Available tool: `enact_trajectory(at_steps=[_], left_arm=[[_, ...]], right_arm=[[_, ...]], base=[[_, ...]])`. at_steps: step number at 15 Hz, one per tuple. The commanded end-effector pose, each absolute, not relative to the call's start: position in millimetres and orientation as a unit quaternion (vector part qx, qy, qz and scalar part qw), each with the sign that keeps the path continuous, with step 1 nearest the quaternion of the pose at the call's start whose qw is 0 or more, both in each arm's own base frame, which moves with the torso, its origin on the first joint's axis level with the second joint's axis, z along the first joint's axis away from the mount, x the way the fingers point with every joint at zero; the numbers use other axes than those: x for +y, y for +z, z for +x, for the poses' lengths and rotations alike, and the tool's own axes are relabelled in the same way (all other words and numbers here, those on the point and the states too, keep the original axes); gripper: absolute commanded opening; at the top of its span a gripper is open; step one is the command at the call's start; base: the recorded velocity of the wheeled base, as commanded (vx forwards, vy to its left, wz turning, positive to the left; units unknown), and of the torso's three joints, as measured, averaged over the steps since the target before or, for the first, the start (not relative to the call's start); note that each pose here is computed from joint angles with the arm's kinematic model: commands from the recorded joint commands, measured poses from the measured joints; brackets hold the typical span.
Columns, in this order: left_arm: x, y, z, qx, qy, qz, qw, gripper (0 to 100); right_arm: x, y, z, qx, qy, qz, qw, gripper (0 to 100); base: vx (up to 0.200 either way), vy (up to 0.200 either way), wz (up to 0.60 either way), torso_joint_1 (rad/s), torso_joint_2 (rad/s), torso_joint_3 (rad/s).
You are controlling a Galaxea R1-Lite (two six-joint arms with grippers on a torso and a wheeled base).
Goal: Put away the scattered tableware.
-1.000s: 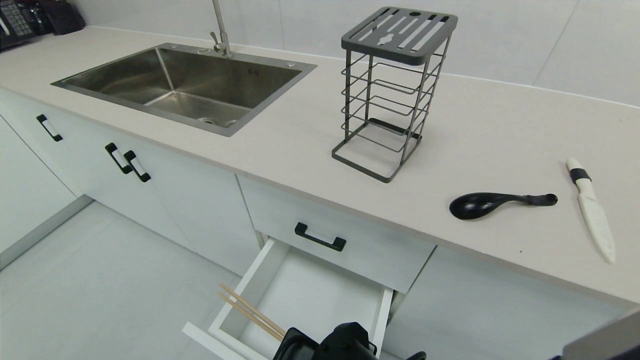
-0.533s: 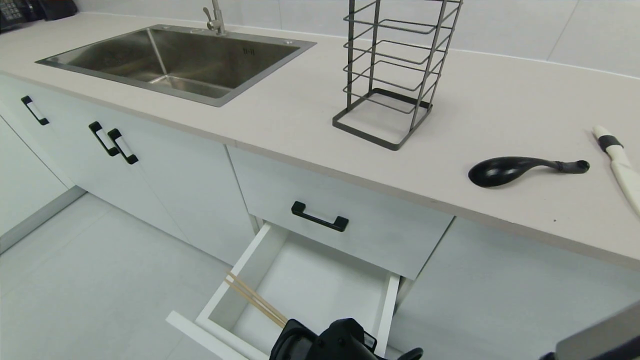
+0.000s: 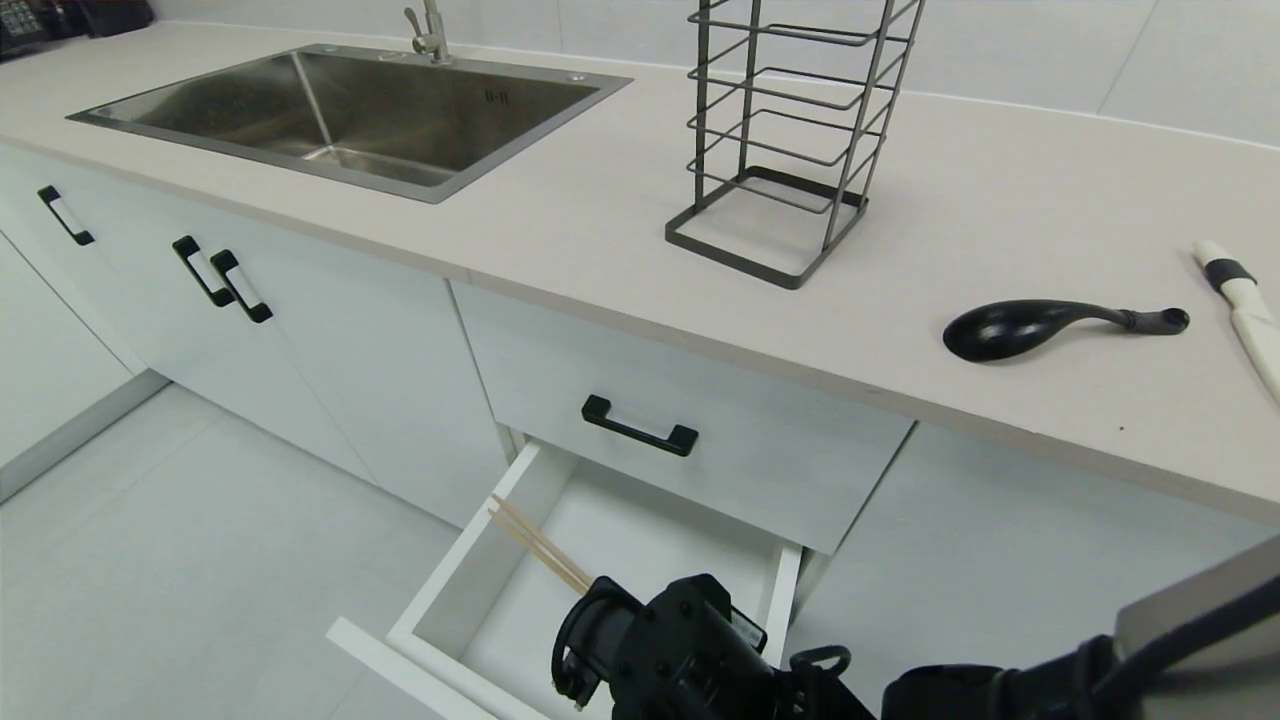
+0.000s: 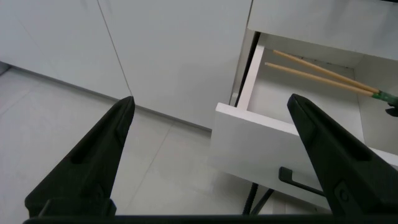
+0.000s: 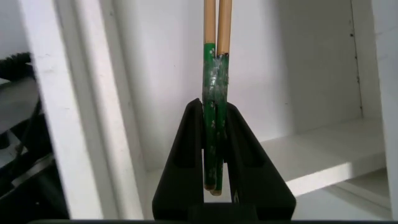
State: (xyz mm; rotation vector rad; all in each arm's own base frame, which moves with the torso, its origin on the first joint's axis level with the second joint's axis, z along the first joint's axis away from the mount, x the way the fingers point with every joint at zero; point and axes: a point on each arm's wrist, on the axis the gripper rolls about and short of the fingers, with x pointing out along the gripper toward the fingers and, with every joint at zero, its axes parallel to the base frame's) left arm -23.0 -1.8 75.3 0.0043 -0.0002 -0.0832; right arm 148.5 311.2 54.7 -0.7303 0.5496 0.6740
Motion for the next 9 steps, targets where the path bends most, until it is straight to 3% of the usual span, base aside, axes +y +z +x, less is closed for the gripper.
enact_trajectory(at_steps=[1, 3, 7, 9], left_arm=[[-1.8, 75.3, -22.9, 0.001, -0.041, 0.002, 0.999, 100], [-1.8, 75.3, -22.9, 0.001, -0.041, 0.002, 0.999, 100], [-1.8, 75.3, -22.9, 0.001, -0.041, 0.002, 0.999, 100], [-1.8, 75.3, -22.9, 0.001, -0.041, 0.002, 0.999, 100]], right_arm=[[310.0, 59.3, 160.4, 0.268, 0.282, -0.358, 0.849, 0], [307.5, 60.0, 163.1, 0.276, 0.245, -0.382, 0.847, 0], [310.7, 56.7, 164.6, 0.277, 0.246, -0.386, 0.845, 0], [312.6, 59.5, 165.5, 0.273, 0.247, -0.383, 0.847, 0]], base=[[0.000, 0.000, 0.00, 0.000, 0.00, 0.000], [0.000, 0.000, 0.00, -0.146, 0.18, 0.071], [0.000, 0.000, 0.00, -0.228, 0.31, 0.122], [0.000, 0.000, 0.00, -0.112, 0.21, 0.085]])
